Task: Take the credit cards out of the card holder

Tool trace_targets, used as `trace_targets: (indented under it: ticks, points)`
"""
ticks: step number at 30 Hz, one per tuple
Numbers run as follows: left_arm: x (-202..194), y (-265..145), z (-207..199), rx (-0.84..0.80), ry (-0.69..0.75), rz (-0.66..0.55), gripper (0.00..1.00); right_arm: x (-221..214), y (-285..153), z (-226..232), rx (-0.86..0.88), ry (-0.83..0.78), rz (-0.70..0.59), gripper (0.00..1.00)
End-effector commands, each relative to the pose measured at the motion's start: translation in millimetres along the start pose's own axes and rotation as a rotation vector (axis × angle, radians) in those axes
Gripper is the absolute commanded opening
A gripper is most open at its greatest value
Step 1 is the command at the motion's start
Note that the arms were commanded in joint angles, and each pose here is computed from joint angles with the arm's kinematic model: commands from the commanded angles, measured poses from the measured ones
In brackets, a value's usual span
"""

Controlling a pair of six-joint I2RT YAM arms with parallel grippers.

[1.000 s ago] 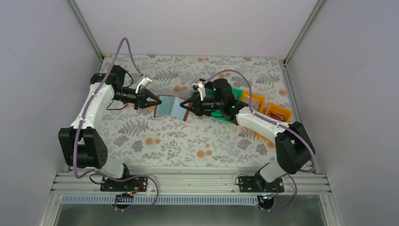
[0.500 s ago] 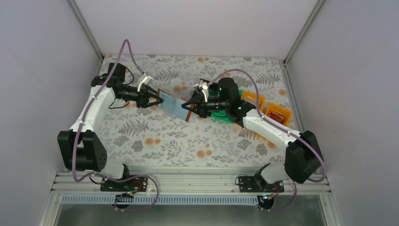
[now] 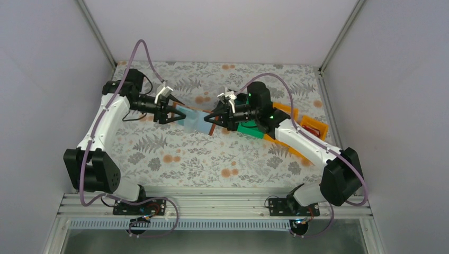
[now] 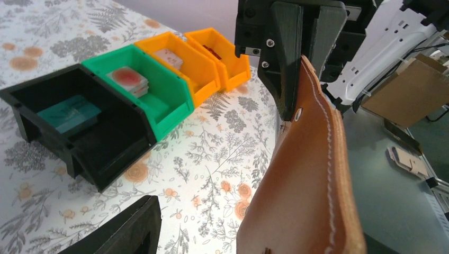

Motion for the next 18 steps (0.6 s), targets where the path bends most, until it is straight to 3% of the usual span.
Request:
trace_targets:
  ticks: [1, 11, 15, 18]
  points:
    - [13.4, -4.5, -18.0, -0.044, 0.123, -0.050, 0.61, 22.2, -5.3, 14.2, 0.113, -0.113, -0.017, 0.04]
    - [16.6, 7.6, -40.7, -0.157, 0.142, -0.065, 0.03, 38.3, 3.5, -6.4, 0.007, -0.086, -0.013, 0.08]
    - [21.5, 5.6, -40.6, -0.148, 0.087, -0.062, 0.02, 35.6, -0.3, -22.0, -0.194, -0.028, 0.001, 0.32]
    - [24.5, 4.9, -29.5, -0.088, -0.004, -0.047, 0.02, 35.2, -10.6, -36.2, -0.451, 0.066, 0.009, 0.52]
Point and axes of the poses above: each gripper's point midway between its finger pads, its own y axis out along the fingers, its own z axis along the line the jaws close on, x = y × z, the point moved 9 cm from there along -y, back along the fingers, and after that the axes turned 3 degrees about -y, right-handed, at the moved point
